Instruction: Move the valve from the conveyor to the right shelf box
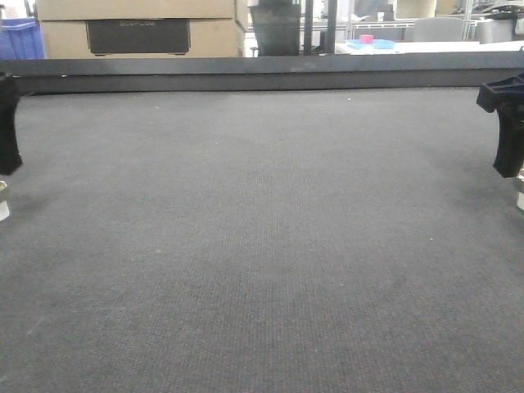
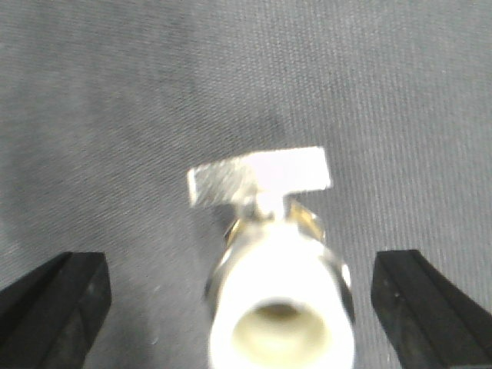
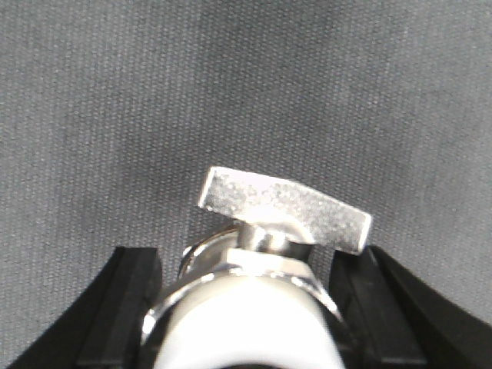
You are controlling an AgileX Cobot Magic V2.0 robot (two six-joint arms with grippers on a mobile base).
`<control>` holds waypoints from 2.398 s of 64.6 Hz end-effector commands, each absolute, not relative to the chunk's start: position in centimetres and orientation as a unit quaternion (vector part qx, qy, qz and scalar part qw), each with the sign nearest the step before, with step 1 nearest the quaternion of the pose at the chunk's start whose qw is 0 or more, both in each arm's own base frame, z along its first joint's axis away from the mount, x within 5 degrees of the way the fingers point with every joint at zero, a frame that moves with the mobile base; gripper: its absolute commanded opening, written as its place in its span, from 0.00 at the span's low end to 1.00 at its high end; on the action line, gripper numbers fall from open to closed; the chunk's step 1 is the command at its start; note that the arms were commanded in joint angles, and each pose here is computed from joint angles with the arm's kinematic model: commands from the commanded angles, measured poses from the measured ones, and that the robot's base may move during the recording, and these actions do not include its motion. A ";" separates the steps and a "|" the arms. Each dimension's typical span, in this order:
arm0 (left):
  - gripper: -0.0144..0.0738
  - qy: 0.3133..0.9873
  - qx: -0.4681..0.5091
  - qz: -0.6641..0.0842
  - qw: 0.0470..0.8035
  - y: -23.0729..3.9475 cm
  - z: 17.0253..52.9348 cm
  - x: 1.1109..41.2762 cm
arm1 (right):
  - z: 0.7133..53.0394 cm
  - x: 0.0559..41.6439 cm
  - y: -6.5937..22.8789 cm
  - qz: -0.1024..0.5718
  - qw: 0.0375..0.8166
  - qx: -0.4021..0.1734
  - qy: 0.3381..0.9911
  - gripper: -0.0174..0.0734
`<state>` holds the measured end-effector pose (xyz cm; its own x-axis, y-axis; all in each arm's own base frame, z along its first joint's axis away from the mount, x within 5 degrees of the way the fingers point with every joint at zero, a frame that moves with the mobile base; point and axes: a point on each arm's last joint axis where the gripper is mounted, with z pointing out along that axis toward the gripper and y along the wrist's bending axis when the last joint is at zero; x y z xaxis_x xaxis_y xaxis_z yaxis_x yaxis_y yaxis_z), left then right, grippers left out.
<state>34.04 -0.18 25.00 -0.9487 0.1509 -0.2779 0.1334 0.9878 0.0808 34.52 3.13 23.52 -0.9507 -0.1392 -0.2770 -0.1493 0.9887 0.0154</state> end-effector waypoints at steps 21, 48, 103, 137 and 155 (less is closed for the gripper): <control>0.79 0.988 0.052 0.006 0.145 -0.4 24.4 34.6 | 23.9 34.8 3.1 0.014 0.157 -0.079 0.984 0.02; 0.04 0.987 0.045 0.009 0.154 -0.4 24.5 34.8 | 23.9 34.8 3.1 0.014 0.157 -0.079 0.984 0.02; 0.04 0.910 0.037 0.001 0.414 -0.5 41.8 27.8 | 41.0 27.5 2.5 0.014 0.405 -0.077 0.911 0.02; 0.04 0.864 0.035 0.002 0.502 -0.5 46.2 24.4 | 46.7 24.5 2.2 0.014 0.507 -0.073 0.859 0.02; 0.04 0.866 0.036 0.004 0.499 -0.5 46.1 24.4 | 46.7 24.6 2.2 0.014 0.510 -0.073 0.857 0.02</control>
